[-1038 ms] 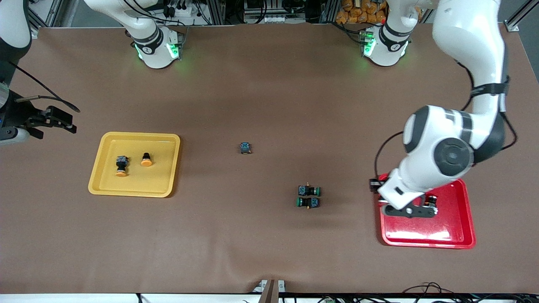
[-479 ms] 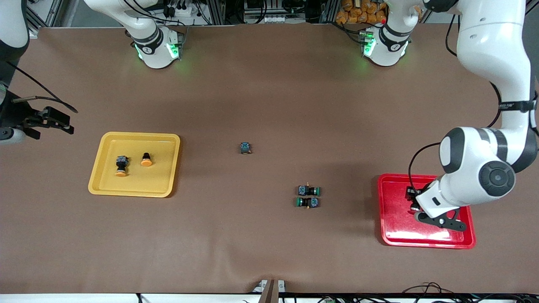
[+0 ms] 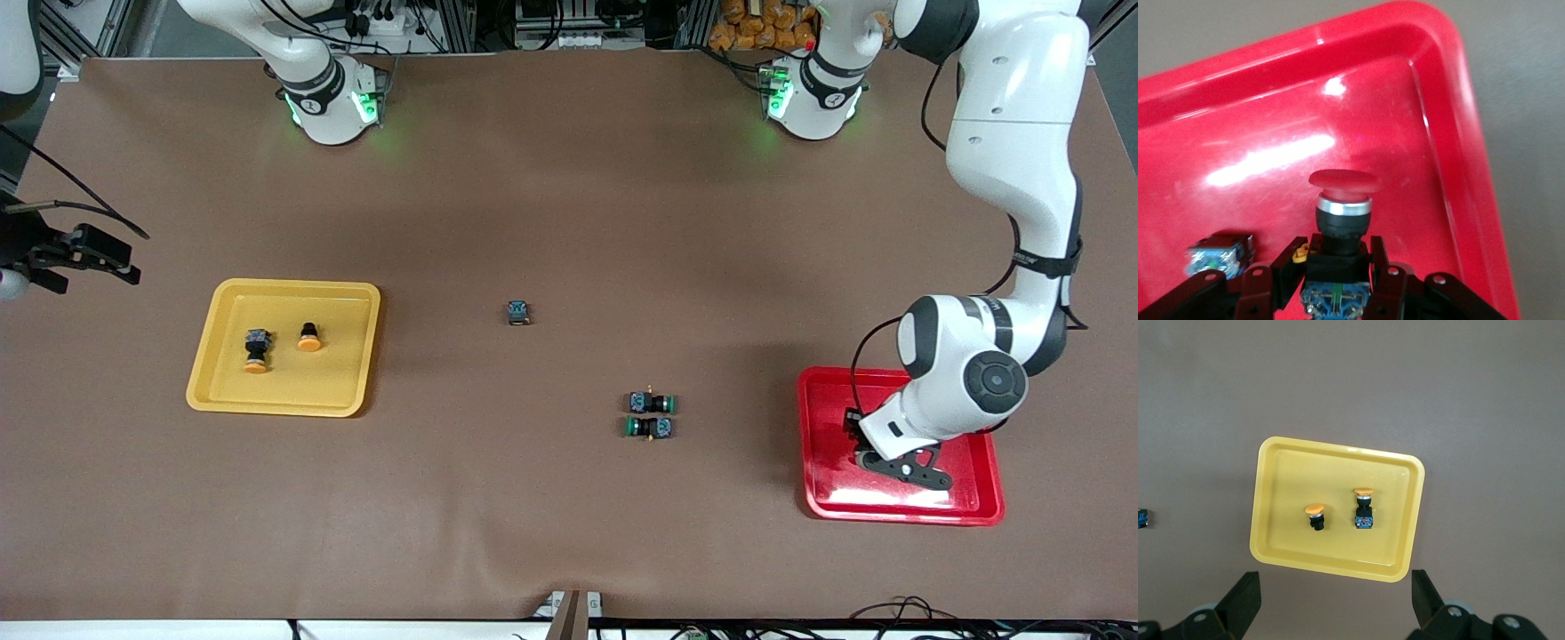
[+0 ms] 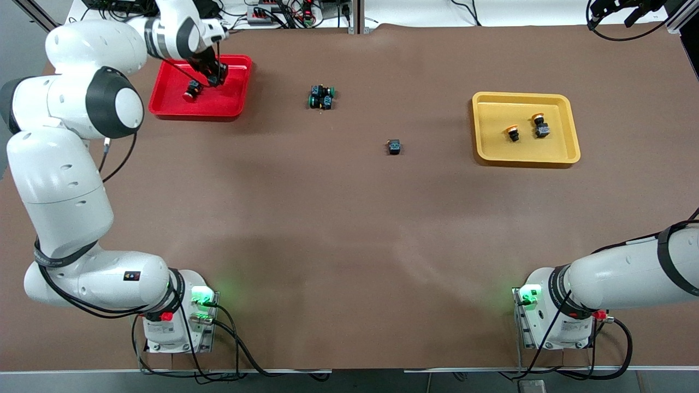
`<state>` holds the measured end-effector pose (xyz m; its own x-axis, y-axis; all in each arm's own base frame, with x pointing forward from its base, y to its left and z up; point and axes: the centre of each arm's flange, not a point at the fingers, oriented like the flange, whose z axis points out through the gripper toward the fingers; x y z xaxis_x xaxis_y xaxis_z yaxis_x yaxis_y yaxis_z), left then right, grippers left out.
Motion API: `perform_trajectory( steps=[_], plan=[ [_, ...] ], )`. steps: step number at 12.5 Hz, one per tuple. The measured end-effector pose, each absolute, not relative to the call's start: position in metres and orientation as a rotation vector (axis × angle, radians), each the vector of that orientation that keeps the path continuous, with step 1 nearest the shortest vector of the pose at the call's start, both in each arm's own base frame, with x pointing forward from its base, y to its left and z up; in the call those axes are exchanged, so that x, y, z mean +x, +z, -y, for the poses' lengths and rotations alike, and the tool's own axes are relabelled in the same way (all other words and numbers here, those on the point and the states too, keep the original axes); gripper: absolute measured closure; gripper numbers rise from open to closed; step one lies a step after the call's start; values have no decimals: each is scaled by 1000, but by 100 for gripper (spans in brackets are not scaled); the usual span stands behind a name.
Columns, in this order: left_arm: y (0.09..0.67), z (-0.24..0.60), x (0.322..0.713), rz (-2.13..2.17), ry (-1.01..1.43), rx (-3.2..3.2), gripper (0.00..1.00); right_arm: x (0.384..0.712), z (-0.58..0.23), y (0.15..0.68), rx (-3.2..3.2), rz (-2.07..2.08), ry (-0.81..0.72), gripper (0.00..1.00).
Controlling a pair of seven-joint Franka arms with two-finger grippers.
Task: Place red and yellow buttons in trays
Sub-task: 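Lower the red button into the red tray and open the left gripper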
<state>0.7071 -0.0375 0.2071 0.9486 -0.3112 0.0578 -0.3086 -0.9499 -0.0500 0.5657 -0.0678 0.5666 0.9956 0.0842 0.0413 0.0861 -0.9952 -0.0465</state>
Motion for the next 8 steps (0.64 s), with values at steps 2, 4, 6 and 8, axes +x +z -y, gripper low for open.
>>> perform_trajectory(
  steps=[2,4,6,8],
  plan=[
    [188,36,700,-487,-100,-3064,56,565,70,567,-3079,94,-64,0],
    [186,36,700,-488,-102,-3064,49,566,68,567,-3074,95,-60,0],
    [189,37,701,-488,-117,-3063,27,565,62,565,-3070,108,-41,0],
    [201,37,706,-486,-150,-3059,4,563,60,564,-3067,110,-14,0]
  ],
)
